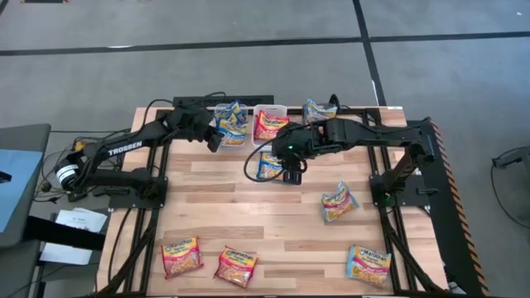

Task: Sort Maruchan noodles
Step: Put the blue noodle pack into the transparent bin

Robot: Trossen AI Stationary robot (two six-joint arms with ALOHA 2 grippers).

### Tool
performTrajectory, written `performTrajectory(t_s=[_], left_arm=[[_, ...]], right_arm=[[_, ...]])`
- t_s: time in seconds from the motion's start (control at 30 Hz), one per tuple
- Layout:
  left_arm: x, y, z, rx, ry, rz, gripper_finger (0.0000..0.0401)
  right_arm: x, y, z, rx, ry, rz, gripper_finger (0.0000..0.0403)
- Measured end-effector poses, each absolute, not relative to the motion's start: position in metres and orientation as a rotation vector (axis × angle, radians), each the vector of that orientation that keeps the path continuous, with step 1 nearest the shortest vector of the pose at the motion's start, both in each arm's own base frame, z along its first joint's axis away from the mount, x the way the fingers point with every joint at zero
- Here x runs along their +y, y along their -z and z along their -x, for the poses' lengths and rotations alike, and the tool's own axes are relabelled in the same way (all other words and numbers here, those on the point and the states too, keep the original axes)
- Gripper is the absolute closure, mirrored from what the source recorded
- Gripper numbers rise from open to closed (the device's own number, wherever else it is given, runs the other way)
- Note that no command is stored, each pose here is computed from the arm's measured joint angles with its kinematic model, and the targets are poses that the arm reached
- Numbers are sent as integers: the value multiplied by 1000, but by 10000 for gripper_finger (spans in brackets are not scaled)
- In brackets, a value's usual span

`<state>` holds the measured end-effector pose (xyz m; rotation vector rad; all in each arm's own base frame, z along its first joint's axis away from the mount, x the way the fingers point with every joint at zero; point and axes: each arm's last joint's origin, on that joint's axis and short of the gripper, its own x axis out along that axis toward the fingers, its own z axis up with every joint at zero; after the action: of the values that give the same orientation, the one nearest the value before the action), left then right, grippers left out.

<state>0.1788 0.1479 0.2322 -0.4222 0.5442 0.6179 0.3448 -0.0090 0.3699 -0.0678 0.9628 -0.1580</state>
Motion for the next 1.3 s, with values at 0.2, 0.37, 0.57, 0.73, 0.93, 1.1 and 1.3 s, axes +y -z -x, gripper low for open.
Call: performTrajectory(t_s=[0.2,0.37,0.57,0.73,0.93,1.1,1.3], left_arm=[[147,-230,-177,573,-643,435,240],[149,-223,-180,607,-640,468,240],[155,-206,-187,673,-641,499,240],[159,-191,-193,726,-647,534,239],[160,-185,-196,752,-623,563,239],[160,-195,-200,753,-590,570,239],[162,-214,-206,756,-576,550,239]], right_arm=[[-9,-360,-349,1010,157,72,230],[-9,-352,-354,1053,156,76,230],[-9,-346,-357,1078,155,77,230],[-9,-348,-357,1072,155,77,230],[-9,-348,-356,1075,155,77,230],[-9,-348,-356,1075,155,77,230],[-9,-347,-356,1078,155,77,230]])
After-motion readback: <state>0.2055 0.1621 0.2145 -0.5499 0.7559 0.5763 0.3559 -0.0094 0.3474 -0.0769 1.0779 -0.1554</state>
